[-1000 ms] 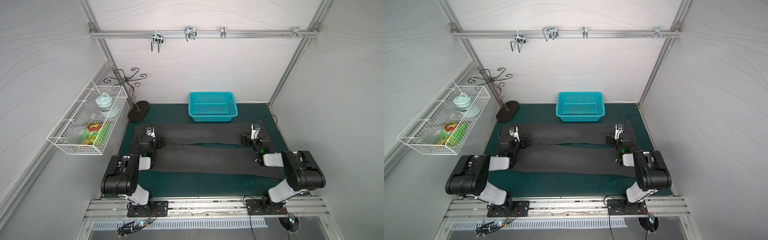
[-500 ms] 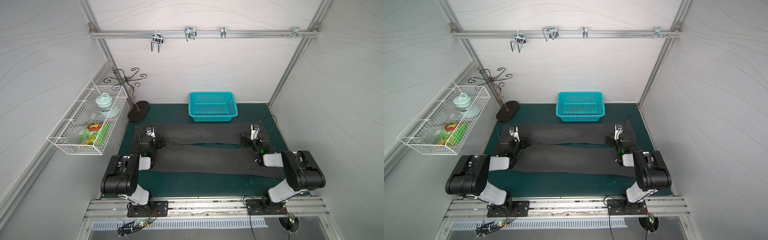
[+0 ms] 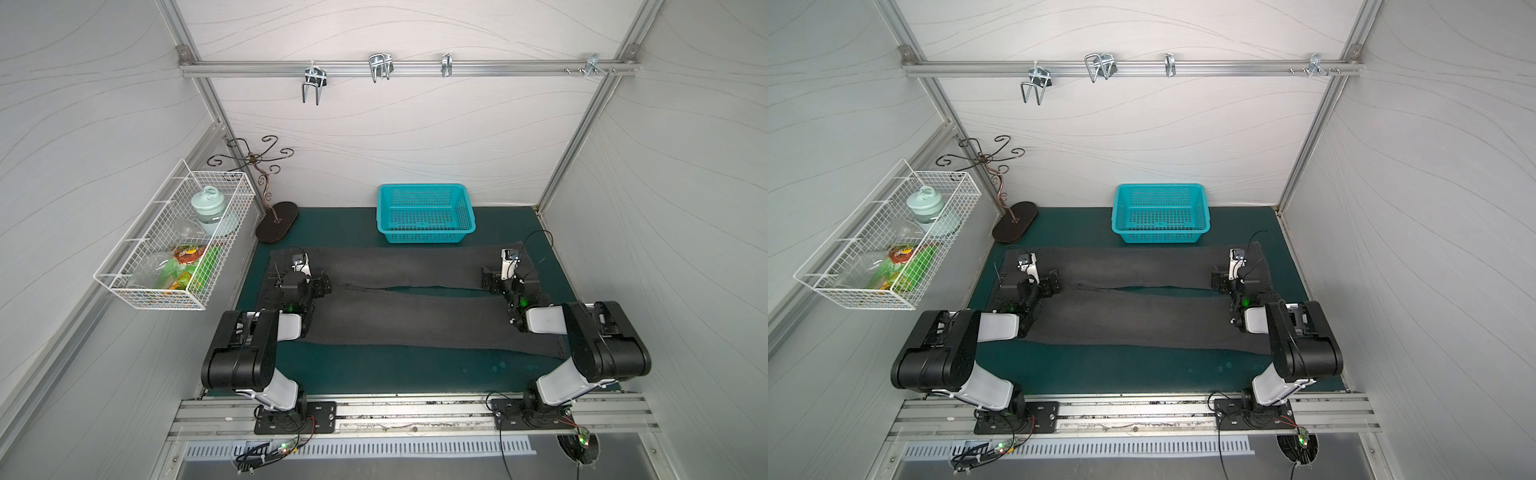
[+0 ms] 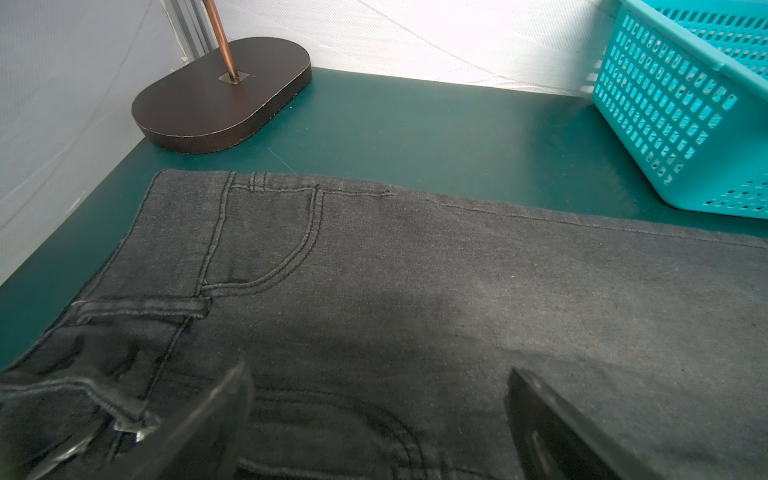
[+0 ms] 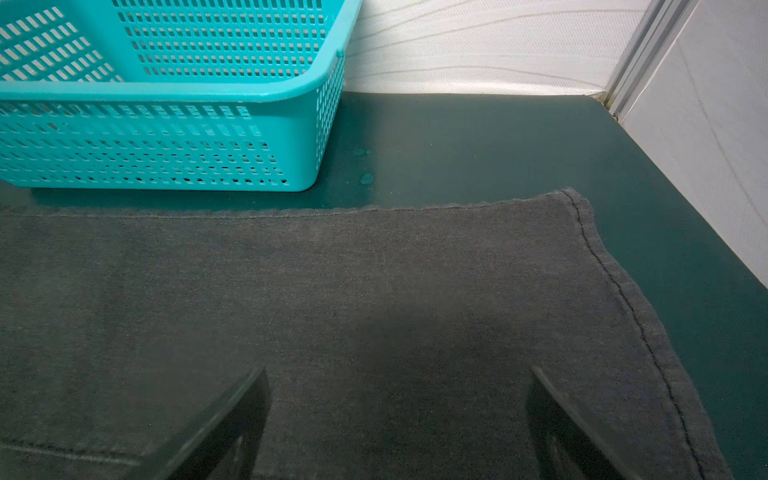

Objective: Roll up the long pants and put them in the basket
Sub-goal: Fold the long pant at the center of the board.

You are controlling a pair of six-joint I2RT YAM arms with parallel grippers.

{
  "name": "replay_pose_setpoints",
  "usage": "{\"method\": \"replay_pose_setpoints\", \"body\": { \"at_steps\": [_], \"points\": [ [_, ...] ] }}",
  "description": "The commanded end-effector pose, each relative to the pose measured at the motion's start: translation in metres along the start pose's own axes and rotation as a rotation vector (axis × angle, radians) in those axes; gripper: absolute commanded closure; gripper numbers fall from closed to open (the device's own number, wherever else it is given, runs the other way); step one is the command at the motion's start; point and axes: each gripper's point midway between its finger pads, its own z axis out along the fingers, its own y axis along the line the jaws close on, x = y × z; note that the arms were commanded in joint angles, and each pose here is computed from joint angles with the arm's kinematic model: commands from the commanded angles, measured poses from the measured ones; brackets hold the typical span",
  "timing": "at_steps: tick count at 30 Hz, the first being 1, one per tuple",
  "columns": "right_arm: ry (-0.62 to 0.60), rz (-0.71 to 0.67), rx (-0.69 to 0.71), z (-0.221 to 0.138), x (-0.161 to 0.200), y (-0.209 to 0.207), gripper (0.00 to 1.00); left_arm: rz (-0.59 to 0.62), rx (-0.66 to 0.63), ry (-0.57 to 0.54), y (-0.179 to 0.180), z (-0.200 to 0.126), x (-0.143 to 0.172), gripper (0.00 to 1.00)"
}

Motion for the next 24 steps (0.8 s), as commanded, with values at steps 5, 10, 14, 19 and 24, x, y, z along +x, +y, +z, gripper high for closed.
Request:
{"method": "replay_pose_setpoints", "body": {
  "at_steps": [5, 10, 14, 19, 24],
  "points": [
    [0.017, 0.009, -0.024, 0.0012, 0.0038, 0.0003, 0.01, -0.002, -0.006, -0.05, 0.0009, 0.0023, -0.0161, 0.0],
    [0.017, 0.013, -0.027, 0.001, 0.0036, 0.0003, 0.01, -0.003, -0.006, -0.052, 0.0011, 0.0024, -0.0171, 0.0],
    [0.018, 0.018, -0.032, 0.001, 0.0038, -0.0002, 0.01, -0.003, -0.007, -0.05, 0.0013, 0.0024, -0.0167, 0.0],
    [0.018, 0.018, -0.034, 0.001, 0.0037, 0.0003, 0.01, -0.003, -0.007, -0.048, 0.0009, 0.003, -0.0163, 0.0],
    [0.018, 0.019, -0.034, 0.0011, 0.0036, 0.0, 0.01, -0.004, -0.005, -0.05, 0.0007, 0.0022, -0.0164, 0.0]
  ]
}}
